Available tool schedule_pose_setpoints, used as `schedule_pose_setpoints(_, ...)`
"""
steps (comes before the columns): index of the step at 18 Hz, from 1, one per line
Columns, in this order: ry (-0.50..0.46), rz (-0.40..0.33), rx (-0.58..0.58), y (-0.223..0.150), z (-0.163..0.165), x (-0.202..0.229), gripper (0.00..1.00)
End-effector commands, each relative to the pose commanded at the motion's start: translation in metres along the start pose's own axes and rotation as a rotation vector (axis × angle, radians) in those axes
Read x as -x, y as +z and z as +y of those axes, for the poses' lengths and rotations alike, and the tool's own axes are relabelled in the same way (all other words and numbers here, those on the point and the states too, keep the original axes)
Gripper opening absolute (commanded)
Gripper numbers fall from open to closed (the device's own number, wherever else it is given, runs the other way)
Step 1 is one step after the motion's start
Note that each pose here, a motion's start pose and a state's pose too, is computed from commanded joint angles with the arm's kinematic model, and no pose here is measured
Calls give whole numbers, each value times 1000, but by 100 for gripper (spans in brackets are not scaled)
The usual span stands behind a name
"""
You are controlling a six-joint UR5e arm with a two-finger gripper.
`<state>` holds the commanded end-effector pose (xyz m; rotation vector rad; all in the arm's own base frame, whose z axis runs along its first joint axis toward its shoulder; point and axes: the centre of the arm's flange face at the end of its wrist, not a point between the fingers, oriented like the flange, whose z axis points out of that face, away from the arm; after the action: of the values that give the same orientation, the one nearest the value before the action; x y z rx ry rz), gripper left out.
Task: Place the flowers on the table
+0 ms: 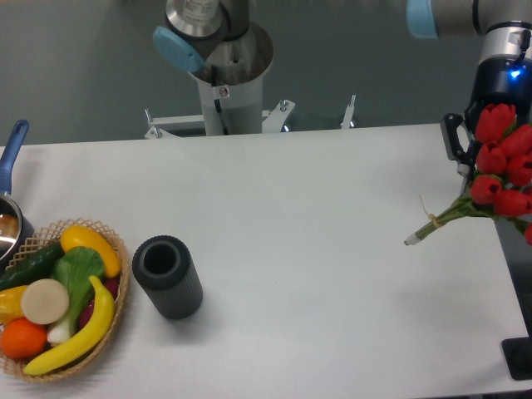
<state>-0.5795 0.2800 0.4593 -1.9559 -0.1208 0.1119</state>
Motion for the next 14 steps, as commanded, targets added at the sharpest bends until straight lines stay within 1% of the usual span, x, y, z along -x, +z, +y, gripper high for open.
schedule_pose_setpoints(4, -2, -8, 6, -2, -7, 2, 39)
schedule_pose_setpoints(6, -31, -13, 17, -2, -3, 2, 39)
schedule_pose_setpoints(8, -53, -33, 40, -3, -6, 3, 39)
schedule_pose_setpoints(12, -52, -118, 157, -7, -9, -2, 39)
schedule_pose_setpoints(14, -24, -146, 237, 9, -14, -15, 39)
